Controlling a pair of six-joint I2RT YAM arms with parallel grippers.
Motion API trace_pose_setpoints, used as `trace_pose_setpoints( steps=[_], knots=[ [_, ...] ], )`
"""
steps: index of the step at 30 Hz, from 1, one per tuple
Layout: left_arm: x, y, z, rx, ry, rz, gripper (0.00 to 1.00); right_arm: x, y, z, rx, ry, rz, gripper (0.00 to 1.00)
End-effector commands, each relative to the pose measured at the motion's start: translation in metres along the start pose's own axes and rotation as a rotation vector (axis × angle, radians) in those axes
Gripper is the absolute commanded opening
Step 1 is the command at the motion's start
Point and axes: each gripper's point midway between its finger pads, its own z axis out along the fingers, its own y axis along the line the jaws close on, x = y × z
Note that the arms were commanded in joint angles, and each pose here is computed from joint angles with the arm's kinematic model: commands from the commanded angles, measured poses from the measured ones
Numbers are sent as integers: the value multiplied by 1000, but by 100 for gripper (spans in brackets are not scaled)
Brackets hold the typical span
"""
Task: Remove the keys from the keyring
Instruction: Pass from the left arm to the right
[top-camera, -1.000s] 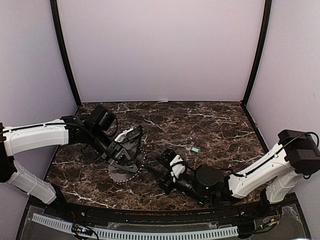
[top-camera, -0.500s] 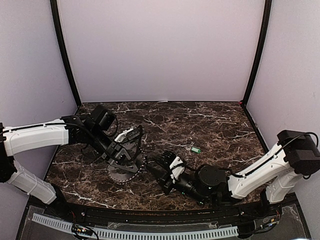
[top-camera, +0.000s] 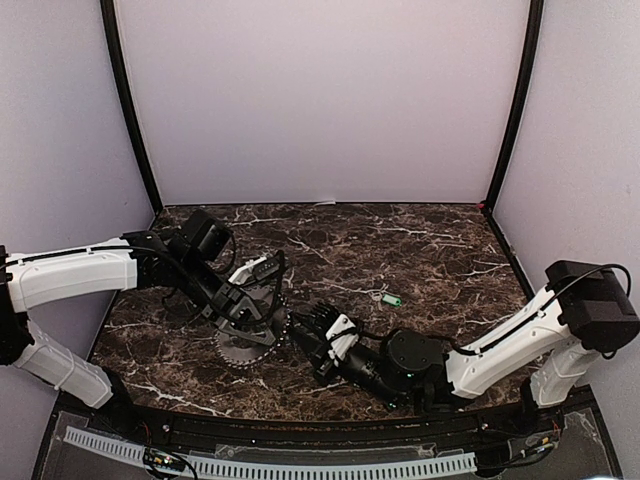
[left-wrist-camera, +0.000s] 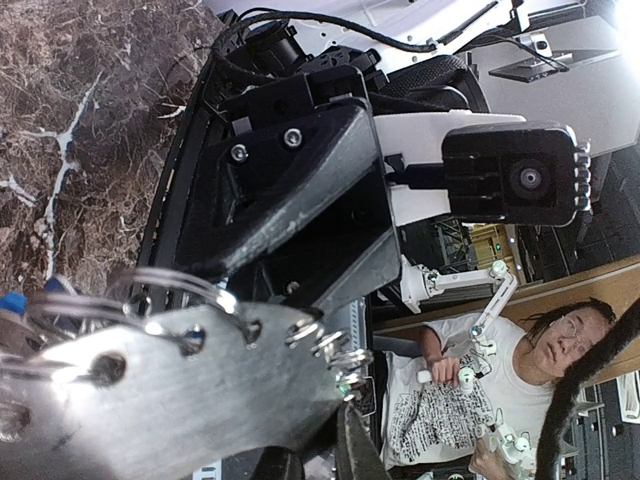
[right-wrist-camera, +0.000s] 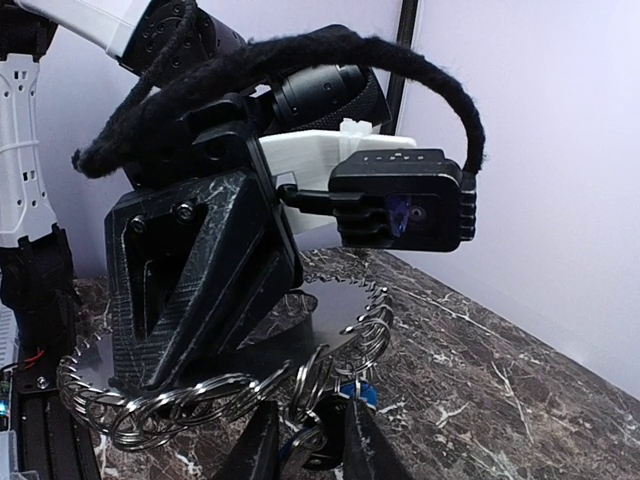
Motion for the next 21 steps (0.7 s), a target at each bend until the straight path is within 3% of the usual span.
trace_pose_setpoints(
  steps=[1,11,21],
  knots=[
    [-5,-9,-2,33,-7,41,0,-18,1,5,24,-57,15,20],
    [-5,-10,-3,35,-9,44,0,-18,-2,9,52,-51,-4,10],
    [-4,-9,-2,37,-6,38,0,-17,-3,11,65,-44,-20,7]
  ],
)
